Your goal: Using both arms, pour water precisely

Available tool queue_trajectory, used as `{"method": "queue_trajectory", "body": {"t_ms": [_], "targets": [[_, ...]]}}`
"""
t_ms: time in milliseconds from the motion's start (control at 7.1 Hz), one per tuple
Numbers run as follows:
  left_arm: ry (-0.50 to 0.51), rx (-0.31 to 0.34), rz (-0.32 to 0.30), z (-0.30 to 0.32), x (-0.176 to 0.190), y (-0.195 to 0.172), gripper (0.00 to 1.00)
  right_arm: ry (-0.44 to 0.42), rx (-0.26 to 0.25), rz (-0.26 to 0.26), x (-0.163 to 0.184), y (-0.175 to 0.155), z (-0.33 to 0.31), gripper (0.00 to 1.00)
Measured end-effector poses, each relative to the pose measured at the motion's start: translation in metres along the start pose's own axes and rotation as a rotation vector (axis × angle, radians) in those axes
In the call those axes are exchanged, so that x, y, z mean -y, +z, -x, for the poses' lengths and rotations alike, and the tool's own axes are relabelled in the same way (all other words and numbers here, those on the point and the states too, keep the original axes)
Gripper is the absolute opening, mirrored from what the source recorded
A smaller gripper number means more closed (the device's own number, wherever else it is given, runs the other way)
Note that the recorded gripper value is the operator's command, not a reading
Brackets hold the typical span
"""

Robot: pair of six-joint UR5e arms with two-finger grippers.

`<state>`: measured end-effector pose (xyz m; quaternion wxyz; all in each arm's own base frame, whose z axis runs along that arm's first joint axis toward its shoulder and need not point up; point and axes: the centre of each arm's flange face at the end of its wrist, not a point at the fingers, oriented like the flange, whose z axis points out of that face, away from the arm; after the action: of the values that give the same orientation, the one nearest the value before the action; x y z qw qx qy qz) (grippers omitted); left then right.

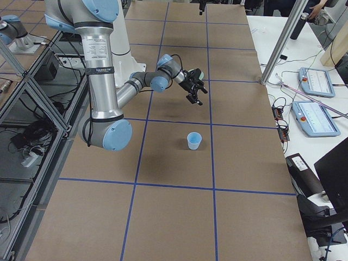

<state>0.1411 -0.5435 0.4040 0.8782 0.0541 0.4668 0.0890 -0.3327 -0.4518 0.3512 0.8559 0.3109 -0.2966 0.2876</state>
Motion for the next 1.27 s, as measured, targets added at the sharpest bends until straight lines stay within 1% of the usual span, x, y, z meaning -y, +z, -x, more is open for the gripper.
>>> {"method": "queue_trajectory", "body": {"t_ms": [282,422,563,845,986,1126,1267], "targets": [[-0.067,0.004,-0.038,-0.035,0.021,-0.010,1.00,-0.123,-0.017,0.122,0.093,0.018,-0.046,1.00],[-0.087,0.025,-0.053,-0.060,0.031,-0.004,1.00,-0.198,-0.021,0.181,0.132,0.029,-0.078,1.00],[-0.105,0.046,-0.060,-0.096,0.041,0.011,1.00,-0.271,-0.016,0.237,0.166,0.038,-0.112,1.00],[-0.143,0.069,-0.063,-0.178,0.055,0.052,1.00,-0.434,0.026,0.360,0.231,0.060,-0.201,1.00],[-0.167,0.065,-0.059,-0.216,0.058,0.070,1.00,-0.512,0.052,0.415,0.253,0.074,-0.251,1.00],[-0.190,0.063,-0.059,-0.253,0.058,0.085,1.00,-0.572,0.083,0.465,0.267,0.087,-0.297,1.00],[-0.215,0.068,-0.069,-0.293,0.059,0.102,1.00,-0.612,0.122,0.521,0.274,0.099,-0.343,1.00]]}}
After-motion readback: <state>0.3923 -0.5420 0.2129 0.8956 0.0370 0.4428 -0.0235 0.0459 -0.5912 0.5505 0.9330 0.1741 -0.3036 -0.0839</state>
